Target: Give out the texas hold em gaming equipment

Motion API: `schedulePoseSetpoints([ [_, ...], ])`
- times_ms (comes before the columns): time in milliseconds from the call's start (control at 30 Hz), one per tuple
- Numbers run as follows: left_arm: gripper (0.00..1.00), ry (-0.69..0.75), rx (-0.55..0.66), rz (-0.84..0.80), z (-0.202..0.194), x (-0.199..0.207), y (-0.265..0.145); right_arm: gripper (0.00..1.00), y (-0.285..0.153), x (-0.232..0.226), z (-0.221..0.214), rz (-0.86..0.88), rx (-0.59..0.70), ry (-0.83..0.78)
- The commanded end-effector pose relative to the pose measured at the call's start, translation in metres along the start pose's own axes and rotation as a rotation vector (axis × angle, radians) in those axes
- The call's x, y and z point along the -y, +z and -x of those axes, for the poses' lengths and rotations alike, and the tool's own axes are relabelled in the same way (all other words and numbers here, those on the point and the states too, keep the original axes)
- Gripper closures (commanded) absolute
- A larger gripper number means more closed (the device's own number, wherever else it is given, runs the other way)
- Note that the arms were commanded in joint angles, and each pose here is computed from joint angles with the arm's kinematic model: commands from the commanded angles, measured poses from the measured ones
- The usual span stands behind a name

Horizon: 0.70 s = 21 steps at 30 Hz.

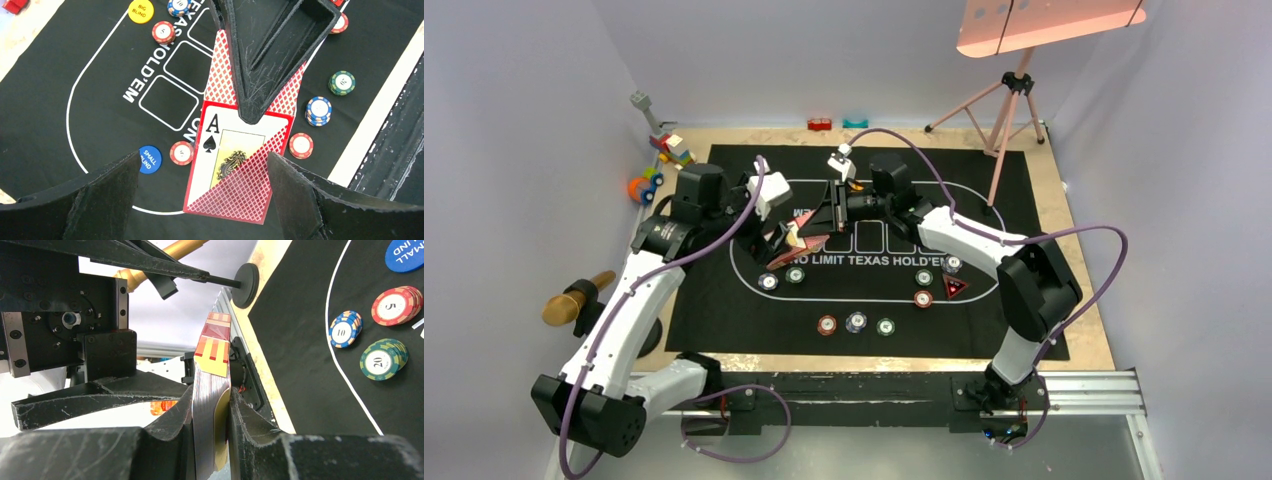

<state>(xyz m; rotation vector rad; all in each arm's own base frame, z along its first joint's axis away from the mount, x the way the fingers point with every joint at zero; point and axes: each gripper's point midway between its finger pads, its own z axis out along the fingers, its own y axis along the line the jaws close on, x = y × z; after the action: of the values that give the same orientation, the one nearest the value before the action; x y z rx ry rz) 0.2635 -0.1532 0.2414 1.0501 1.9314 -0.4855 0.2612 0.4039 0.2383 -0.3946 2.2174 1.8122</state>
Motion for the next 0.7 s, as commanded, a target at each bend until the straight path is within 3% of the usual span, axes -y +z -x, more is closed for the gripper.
schedulePoseSetpoints([
  [0,0.0,0.056,0.063,-0.067,0.011,0.006,-0.002,1.0,-0.009,-0.034,0.001,0.08,0.011,-0.081],
  [300,0.0,0.121,0.055,-0.255,-0.003,0.042,-0.009,1.0,-0.009,-0.04,0.006,0.105,0.03,-0.082],
  [667,0.0,0.164,0.092,-0.314,0.001,0.035,0.0,1.0,-0.019,-0.058,0.015,0.167,0.086,-0.075],
])
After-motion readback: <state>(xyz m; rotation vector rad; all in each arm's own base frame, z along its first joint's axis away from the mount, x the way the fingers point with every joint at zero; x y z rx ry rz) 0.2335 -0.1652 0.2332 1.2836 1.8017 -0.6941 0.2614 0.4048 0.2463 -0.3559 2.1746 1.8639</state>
